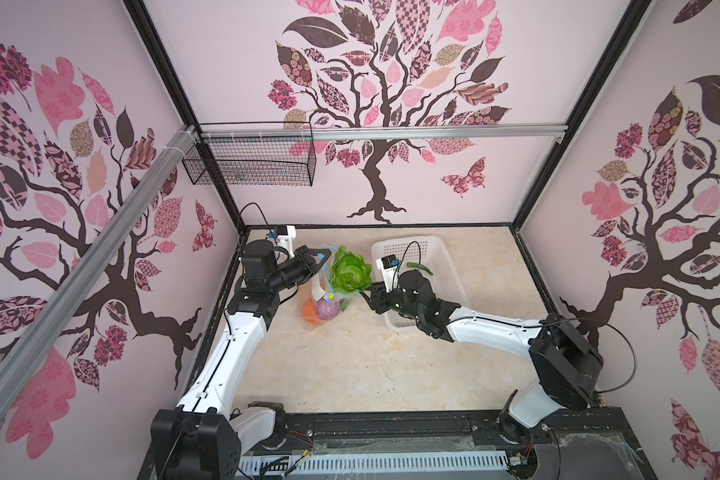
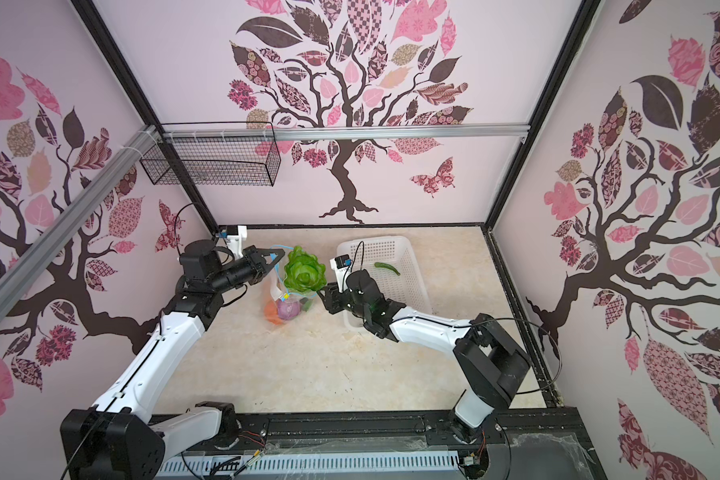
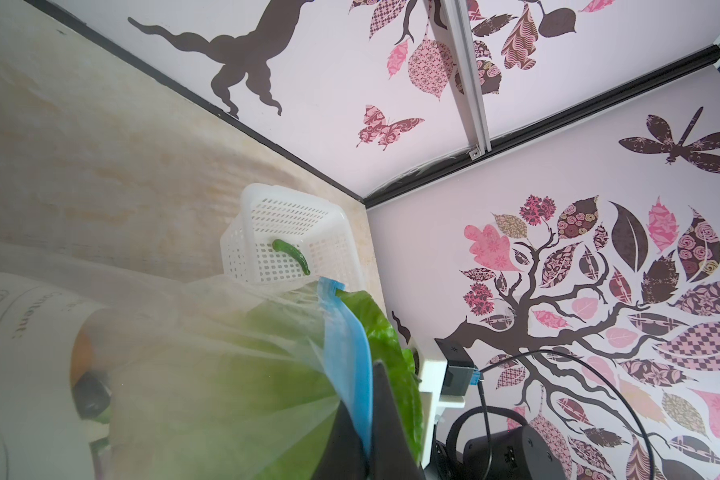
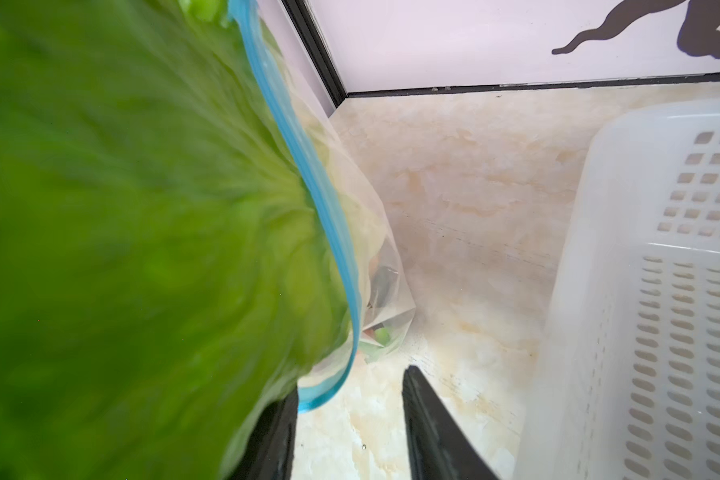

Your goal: Place the food in the zip-top bag and seal the zipper

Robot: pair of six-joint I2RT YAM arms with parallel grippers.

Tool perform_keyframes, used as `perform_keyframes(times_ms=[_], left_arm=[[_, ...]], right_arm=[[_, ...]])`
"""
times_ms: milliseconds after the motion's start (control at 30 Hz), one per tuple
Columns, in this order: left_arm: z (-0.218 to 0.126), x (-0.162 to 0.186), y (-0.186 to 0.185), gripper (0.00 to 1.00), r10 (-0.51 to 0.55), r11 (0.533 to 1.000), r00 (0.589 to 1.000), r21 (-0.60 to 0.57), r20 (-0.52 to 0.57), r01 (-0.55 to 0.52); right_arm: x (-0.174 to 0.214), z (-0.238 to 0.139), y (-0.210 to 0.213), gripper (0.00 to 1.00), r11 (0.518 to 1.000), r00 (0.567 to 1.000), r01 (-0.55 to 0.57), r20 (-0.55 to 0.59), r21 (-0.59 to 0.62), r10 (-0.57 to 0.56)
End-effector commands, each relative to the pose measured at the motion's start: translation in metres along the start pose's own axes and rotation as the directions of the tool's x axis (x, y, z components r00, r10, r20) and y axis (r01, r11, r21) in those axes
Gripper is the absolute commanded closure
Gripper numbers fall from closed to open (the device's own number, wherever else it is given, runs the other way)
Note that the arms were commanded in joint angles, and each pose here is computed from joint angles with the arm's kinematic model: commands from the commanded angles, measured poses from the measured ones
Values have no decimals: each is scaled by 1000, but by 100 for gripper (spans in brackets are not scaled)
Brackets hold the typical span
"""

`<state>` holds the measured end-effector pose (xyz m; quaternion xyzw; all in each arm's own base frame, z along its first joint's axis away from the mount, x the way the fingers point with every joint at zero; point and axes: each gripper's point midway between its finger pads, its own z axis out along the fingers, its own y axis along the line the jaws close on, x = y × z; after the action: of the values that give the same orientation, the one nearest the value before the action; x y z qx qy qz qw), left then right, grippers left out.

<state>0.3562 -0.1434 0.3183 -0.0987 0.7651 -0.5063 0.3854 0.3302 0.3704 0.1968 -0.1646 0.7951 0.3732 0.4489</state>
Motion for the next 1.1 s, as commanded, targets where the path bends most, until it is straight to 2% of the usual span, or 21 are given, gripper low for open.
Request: perform_keyframes(times_ms=[0, 100, 167, 267, 400, 633, 733, 967, 1067], left_arm=[[-4, -8, -19, 100, 51, 997, 998, 62, 29, -53], [-5, -8, -21, 100, 53, 996, 998, 64, 30, -55], [-5, -8, -21, 100, 54, 996, 998, 64, 29, -56], [-6, -9, -21, 100, 60, 996, 998, 60, 35, -62], [-8, -10, -21, 100, 85, 996, 996, 37, 42, -86], [-21, -18, -21, 100, 154, 988, 984, -35, 83, -152], [-30, -23, -18, 100, 184, 980, 976, -101, 113, -173], [-63, -39, -31, 100, 309, 940, 926, -215, 217, -264], [-71, -43, -41, 100, 344, 929, 907, -227, 242, -292]], right_arm=[[-10, 12, 3, 63, 999, 999, -42, 17, -25, 42], [-12, 17, 1, 77, 998, 998, -59, 19, -39, 59], [-14, 18, -1, 99, 996, 997, -71, 9, -51, 72], [-21, 12, 1, 100, 994, 996, -81, 13, -73, 83], [-42, -3, 17, 100, 993, 998, -42, 37, -112, 47], [-91, -30, 43, 100, 987, 989, 97, 128, -129, -80], [-108, -38, 51, 100, 980, 977, 152, 169, -128, -129], [-134, -51, 59, 100, 970, 951, 219, 247, -107, -188], [-136, -51, 62, 100, 966, 949, 230, 247, -117, -196]])
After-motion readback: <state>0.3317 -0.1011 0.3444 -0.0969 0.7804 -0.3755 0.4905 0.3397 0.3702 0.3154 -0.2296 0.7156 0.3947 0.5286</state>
